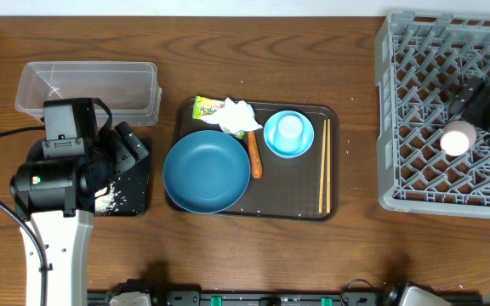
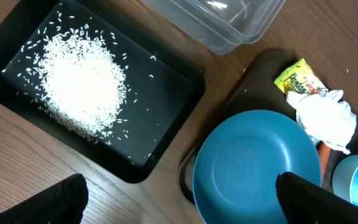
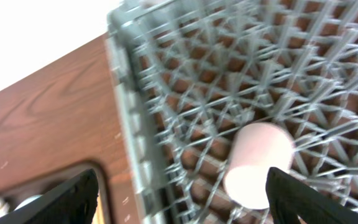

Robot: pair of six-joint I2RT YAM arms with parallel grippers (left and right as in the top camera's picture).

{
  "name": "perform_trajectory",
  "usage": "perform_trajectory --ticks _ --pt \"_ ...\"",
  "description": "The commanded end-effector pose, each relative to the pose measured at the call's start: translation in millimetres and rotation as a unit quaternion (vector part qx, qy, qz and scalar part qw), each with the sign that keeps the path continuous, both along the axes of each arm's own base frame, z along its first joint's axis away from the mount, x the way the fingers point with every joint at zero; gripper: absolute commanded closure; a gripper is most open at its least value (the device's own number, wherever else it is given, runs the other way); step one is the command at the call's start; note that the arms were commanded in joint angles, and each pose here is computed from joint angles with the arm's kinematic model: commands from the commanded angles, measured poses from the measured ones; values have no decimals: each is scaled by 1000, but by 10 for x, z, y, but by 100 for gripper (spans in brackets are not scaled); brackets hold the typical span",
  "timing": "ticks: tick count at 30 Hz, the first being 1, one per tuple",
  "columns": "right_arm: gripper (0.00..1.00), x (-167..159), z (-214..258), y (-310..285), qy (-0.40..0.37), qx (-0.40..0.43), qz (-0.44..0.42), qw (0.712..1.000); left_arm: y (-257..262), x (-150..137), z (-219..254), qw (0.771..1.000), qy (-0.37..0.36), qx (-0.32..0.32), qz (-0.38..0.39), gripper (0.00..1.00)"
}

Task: Sort waste into correct bins and load items into the dishwasher rack
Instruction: 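Lift the white cup and carry it into the grey dish rack, then lower the white cup between the rack tines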

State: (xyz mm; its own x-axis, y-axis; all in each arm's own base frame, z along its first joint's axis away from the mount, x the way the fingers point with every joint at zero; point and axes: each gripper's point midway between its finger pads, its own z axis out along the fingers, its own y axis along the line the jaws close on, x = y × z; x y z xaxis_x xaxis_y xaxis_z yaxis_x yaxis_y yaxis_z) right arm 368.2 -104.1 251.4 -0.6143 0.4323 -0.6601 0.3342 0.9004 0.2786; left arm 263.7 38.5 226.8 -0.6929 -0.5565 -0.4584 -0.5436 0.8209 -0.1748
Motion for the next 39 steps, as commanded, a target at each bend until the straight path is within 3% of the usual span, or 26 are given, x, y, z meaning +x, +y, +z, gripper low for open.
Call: perform_trajectory --ticks 1,3,6,9,22,39 --pt "21 -16 -86 86 30 -16 -8 999 31 13 54 1000 -7 2 9 1" --pt "34 -78 -250 -41 68 -36 -58 995 30 13 54 1000 -7 2 9 1" --pt "63 -119 -555 -183 121 -35 -112 986 30 13 54 1000 -7 2 9 1" --pt "78 -100 -815 -268 157 -29 -132 978 30 13 54 1000 -7 2 9 1" --pt "84 -134 -1233 -647 199 0 -177 964 30 13 54 1000 -7 2 9 1" --pt "96 -92 -1354 -424 206 63 -116 970 30 13 54 1000 -7 2 9 1"
